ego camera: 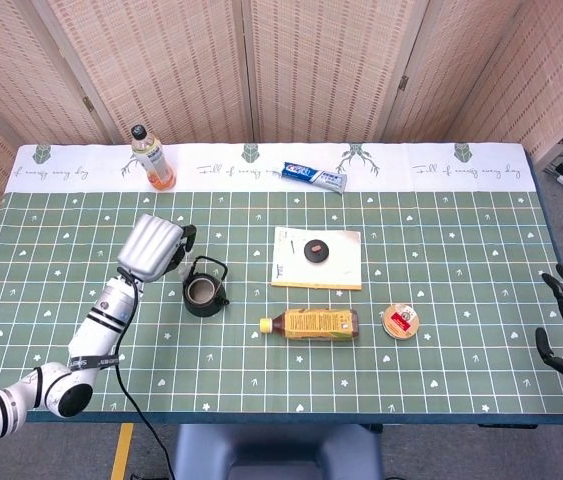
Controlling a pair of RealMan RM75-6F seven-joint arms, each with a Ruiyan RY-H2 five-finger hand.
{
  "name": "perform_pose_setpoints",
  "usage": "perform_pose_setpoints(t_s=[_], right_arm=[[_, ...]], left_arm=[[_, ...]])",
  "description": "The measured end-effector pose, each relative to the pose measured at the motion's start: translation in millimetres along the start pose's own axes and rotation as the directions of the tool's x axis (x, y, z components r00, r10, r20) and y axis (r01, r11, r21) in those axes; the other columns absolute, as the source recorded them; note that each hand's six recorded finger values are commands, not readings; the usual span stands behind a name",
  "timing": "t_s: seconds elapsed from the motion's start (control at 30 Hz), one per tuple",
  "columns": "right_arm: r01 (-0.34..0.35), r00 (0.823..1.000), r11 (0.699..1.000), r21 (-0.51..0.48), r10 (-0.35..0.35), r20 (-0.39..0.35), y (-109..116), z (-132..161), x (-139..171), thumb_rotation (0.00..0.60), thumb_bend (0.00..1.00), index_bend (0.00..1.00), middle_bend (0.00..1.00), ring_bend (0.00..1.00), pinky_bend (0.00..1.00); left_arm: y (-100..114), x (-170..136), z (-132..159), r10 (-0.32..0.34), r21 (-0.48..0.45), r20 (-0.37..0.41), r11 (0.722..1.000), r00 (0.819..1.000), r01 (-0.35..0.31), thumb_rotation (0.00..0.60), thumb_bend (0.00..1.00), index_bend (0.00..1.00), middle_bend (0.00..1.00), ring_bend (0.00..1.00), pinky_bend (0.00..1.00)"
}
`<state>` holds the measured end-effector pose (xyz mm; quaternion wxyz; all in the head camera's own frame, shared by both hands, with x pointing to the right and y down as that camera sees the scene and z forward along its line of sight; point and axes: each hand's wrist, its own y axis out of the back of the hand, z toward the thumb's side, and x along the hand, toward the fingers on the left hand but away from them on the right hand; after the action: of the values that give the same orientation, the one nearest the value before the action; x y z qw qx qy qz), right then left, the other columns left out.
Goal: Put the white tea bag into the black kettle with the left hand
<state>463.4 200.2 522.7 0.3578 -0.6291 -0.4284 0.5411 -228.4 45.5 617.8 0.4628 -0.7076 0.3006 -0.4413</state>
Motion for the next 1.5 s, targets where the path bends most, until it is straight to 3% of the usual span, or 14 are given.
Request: perform_pose_setpoints(t_s=[0.47, 0.87, 1.5], right_arm=[[0.028, 1.0, 0.999, -0.019, -0.028, 0.002, 9.6, -2.6, 3.0, 0.6, 0.54, 0.0, 0.0, 0.0, 0.0], [0.025, 1.0, 0.999, -0.025, -0.026, -0.01, 11.0, -2.8, 4.0, 0.6, 0.54, 0.0, 0.0, 0.0, 0.0], [0.036, 0.999, 0.999, -0.018, -0.036, -0.013, 11.4, -0.9, 5.5, 0.6, 0.54, 0.0, 0.0, 0.0, 0.0]], left_arm=[[18.3, 16.1, 42.5, 0.028, 0.01, 0.077, 1.0, 0.997, -0.029, 0.6, 0.43, 0.63, 1.0, 1.0, 1.0], [19.0, 12.5, 68.1, 0.034, 0.02, 0.119, 0.999, 0.992, -0.037, 0.6, 0.43, 0.63, 1.0, 1.0, 1.0], [32.8, 2.9, 49.6, 0.062, 0.006, 0.071, 0.998, 0.996, -0.063, 0.6, 0.43, 0.64, 1.0, 1.0, 1.0]])
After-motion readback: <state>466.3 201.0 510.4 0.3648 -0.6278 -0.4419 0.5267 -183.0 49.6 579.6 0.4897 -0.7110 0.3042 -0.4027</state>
